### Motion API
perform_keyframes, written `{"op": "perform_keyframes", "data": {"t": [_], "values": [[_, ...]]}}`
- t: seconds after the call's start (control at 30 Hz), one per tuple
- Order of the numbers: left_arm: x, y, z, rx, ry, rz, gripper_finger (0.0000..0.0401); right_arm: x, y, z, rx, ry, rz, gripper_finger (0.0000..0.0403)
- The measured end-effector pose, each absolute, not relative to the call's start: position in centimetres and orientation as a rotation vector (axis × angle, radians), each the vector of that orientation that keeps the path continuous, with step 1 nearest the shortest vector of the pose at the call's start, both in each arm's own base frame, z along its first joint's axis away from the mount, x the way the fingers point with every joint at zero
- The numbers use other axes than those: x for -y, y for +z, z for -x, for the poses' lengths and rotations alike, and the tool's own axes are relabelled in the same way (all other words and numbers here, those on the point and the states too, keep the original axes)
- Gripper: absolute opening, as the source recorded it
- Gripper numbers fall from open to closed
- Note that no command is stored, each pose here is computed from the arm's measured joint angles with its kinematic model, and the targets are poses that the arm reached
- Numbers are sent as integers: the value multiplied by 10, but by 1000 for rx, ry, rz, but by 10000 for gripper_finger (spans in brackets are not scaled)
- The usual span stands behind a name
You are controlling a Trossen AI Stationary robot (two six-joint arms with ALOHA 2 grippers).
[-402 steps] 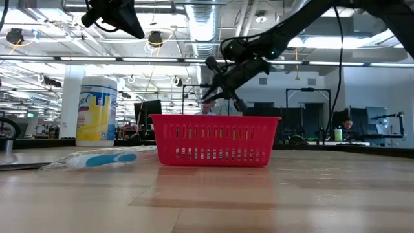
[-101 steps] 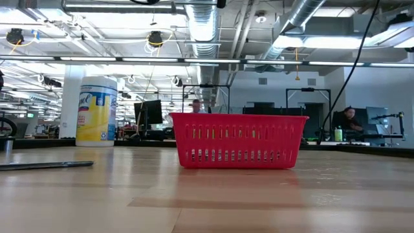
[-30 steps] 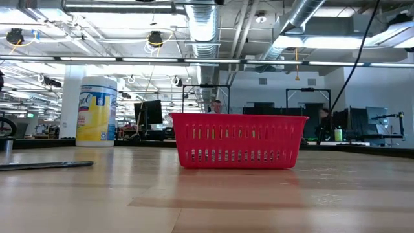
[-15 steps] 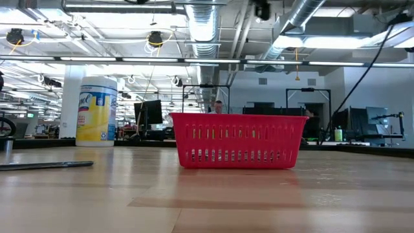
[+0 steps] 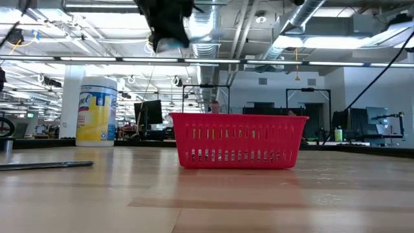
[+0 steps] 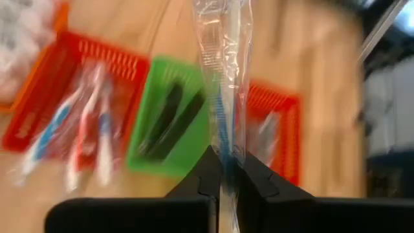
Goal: Pick & Place Travel size toiletries
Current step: Put the blue toothbrush into the top red basket
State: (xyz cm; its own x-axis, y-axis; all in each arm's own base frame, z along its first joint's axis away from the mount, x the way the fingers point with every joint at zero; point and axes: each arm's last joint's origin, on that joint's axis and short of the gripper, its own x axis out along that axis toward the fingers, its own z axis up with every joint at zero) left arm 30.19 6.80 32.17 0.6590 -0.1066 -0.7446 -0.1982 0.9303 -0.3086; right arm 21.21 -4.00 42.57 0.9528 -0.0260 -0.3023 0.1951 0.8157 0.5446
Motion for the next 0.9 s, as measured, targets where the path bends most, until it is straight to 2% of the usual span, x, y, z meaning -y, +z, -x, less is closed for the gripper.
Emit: {"op": "perform_keyframes", "data": {"t": [0.17,0.33,0.63,0.9], "values": [[-88,315,-331,-1048,38,264,7,38,426,-200,-321,-136,-566,111],[-113,311,-355,-1161,121,137,7,38,423,-195,-355,-181,-529,100],[-154,280,-384,-1329,200,175,7,39,420,-197,-372,-201,-516,98],[-145,247,-400,-1464,143,136,7,39,420,-198,-377,-198,-490,98]]}}
